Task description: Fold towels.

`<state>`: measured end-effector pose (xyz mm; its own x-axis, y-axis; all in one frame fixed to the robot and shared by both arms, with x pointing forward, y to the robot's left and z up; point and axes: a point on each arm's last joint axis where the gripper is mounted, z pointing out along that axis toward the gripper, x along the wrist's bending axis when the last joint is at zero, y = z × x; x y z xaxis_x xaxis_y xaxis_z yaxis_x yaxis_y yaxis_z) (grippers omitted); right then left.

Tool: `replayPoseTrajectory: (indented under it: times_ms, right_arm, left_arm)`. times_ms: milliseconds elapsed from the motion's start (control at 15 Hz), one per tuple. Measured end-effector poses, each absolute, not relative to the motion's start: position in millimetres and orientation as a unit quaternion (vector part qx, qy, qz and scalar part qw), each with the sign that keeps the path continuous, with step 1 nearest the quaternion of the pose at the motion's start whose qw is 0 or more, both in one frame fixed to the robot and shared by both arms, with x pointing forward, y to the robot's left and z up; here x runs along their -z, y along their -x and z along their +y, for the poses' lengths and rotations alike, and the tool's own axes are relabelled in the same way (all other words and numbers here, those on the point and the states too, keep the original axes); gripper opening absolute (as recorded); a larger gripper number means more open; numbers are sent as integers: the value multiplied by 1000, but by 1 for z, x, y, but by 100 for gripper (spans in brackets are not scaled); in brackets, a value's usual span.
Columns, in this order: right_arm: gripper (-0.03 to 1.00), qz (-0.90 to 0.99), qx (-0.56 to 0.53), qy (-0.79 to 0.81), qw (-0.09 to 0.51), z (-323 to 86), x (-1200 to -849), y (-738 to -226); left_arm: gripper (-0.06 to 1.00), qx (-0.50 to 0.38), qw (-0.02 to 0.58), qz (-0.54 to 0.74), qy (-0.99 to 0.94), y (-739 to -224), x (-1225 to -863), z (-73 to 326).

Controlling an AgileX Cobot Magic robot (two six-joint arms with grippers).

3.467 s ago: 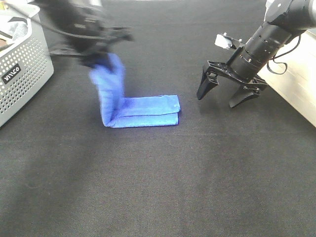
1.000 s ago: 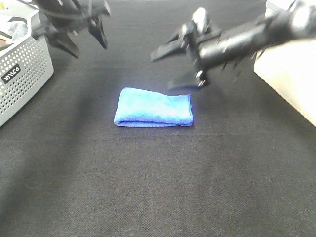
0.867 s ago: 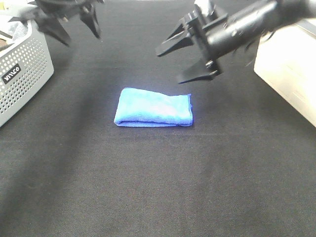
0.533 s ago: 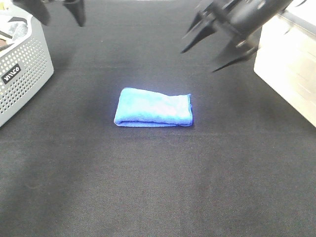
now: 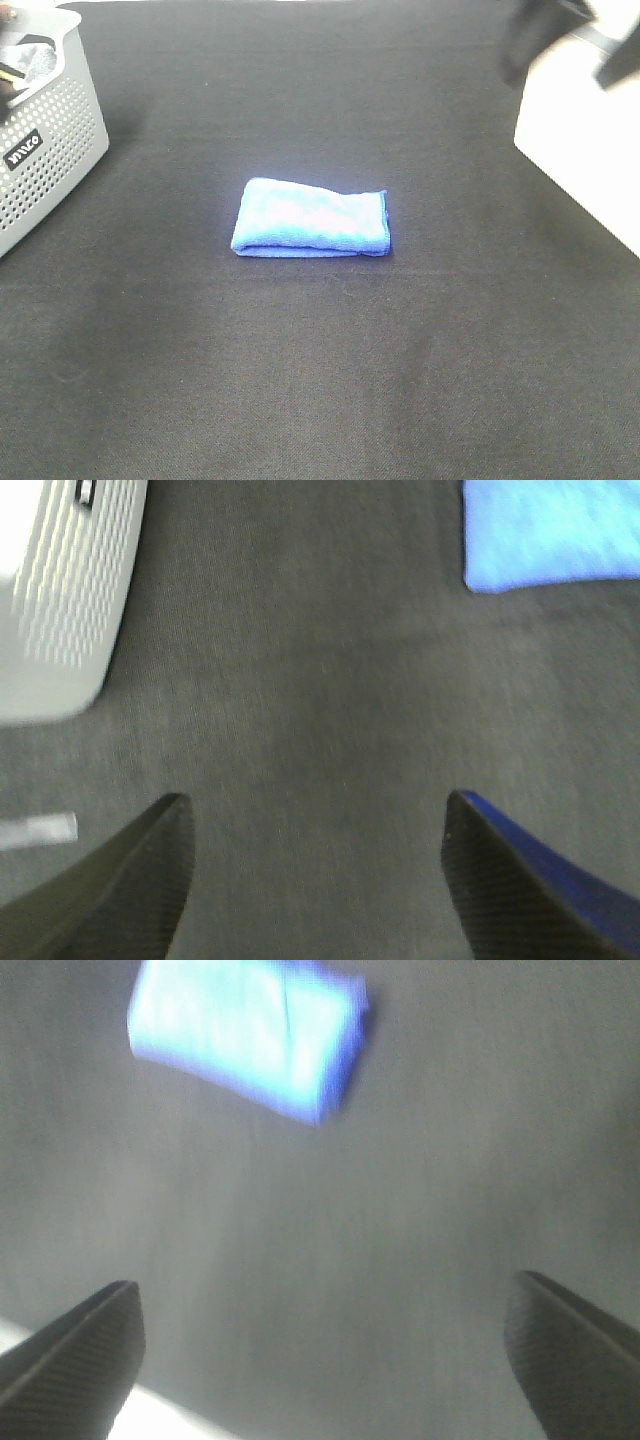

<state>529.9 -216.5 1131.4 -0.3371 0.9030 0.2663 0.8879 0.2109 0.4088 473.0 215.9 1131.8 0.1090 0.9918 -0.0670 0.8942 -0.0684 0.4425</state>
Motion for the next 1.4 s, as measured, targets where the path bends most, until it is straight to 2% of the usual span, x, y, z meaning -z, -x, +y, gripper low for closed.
replayPoseTrajectory:
  times_ms: [267,467,600,733,1000,1400]
  right_arm:
    - [92,773,-258,-578,33,-235,-1117,-439]
    - [92,769,-270,-576,63,-251,-1081,-364]
    - [92,769,-282,-564,101,-261,-1065,-327]
    - [92,763,-306,-548,154,-270,-1058,-297]
    - [92,735,-344,-527,251,-284,-1053,-264]
    - [92,718,-351,-538,267,-288,-1053,-259]
  left_arm:
    - [67,-139,254,647,-705,-372,-1125,252]
    - [67,-170,338,605,-701,-294,-1106,278]
    - [67,-199,376,574,-700,-263,-1088,290]
    - [67,-222,408,554,-690,-242,-1074,298]
    - [67,-244,426,516,-702,-232,-1057,300]
    - [67,-257,440,466,-724,-237,-1053,294]
